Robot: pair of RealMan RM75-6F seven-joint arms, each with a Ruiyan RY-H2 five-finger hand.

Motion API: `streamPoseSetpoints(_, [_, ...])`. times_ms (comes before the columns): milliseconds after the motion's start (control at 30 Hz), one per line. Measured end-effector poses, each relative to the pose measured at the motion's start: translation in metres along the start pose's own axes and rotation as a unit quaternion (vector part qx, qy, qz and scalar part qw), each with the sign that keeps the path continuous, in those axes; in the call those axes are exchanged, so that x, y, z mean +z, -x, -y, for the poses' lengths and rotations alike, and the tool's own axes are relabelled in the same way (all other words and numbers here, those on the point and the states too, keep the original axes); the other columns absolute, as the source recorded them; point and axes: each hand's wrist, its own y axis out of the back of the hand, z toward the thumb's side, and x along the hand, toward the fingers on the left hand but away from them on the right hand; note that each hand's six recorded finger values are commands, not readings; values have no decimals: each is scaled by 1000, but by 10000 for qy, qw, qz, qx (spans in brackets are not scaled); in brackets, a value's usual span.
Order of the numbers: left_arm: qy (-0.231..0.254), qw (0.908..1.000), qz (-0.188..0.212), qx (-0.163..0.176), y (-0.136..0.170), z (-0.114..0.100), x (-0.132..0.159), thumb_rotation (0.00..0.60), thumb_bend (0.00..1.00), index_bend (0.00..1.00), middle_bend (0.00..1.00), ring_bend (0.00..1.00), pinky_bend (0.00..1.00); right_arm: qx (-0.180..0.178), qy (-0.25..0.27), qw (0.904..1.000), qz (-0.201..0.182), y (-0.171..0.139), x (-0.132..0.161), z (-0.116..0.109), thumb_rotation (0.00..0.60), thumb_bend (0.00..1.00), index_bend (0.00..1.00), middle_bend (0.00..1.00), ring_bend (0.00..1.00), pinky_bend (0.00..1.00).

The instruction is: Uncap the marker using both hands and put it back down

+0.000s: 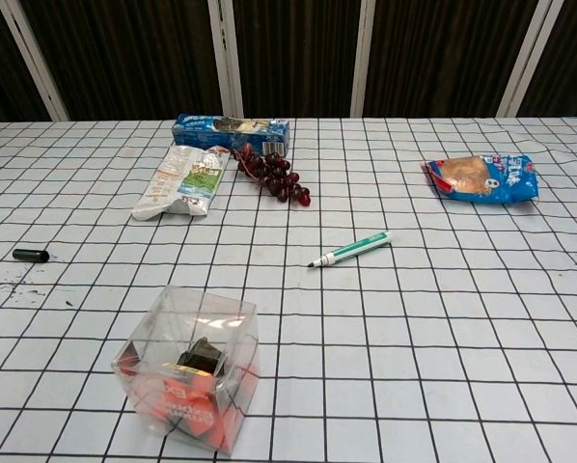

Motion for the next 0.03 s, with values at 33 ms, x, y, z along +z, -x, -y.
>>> streamPoseSetpoints(33, [4,10000,16,6,0,-2,2,600,527,57,0,0,0,-10,-17,10000,-38,-1,0,0,600,189,92,0,10,0])
